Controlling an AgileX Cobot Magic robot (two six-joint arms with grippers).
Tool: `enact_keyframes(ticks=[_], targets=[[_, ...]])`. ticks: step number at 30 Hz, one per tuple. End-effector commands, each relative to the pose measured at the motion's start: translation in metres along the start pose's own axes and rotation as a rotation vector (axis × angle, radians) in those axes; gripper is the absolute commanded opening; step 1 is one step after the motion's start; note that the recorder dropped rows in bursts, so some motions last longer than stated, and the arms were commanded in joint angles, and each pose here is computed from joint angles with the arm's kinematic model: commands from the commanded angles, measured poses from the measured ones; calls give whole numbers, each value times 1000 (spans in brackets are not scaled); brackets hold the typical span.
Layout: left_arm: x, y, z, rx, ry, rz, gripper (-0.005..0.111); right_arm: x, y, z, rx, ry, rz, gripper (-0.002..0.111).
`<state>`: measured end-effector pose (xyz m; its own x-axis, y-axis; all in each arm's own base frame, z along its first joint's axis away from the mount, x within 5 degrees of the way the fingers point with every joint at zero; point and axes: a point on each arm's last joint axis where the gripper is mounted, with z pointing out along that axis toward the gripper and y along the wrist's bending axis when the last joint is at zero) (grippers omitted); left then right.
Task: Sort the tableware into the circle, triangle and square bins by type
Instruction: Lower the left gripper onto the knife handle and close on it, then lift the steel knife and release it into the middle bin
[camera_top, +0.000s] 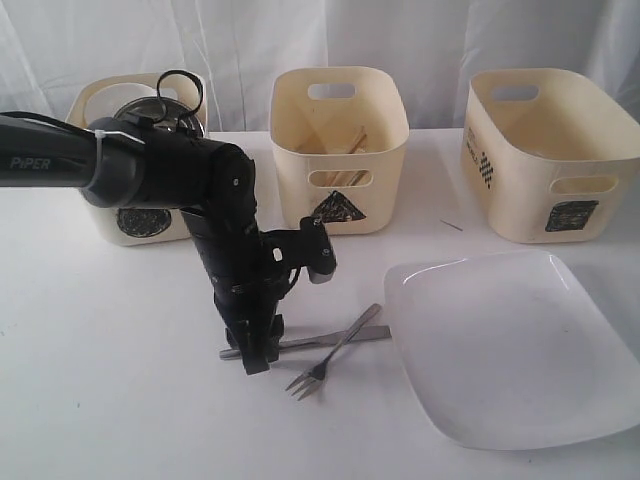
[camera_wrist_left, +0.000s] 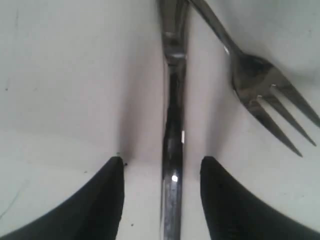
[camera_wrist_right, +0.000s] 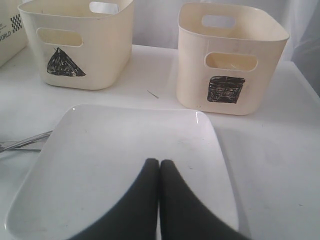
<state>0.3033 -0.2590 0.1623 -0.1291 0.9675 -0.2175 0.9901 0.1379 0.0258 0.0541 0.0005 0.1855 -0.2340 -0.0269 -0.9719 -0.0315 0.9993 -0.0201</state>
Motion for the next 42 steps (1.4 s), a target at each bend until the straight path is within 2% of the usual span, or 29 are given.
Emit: enact_keyframes(ticks=[1,14,20,32,34,39,40,42], targets=[[3,2,1,-11,1,2,52,1,0,0,1,-9,5,0],[0,3,1,-27,-30,-14,52,1,0,0,1,-9,5,0],[2,2,16,12,-9,-32,52,1,0,0,1,-9,5,0],[2,2,17,15,-10,-35,51,1,0,0,1,-9,5,0],[2,2,17,15,-10,-35,43,1,0,0,1,-9,5,0],[2,2,17,16,-9,-35,5,1,0,0,1,-9,5,0],[2,2,16,22,-4,-34,0,1,0,0,1,-9,5,0],[3,1,16,33,8,-32,0,1,0,0,1,-9,5,0]])
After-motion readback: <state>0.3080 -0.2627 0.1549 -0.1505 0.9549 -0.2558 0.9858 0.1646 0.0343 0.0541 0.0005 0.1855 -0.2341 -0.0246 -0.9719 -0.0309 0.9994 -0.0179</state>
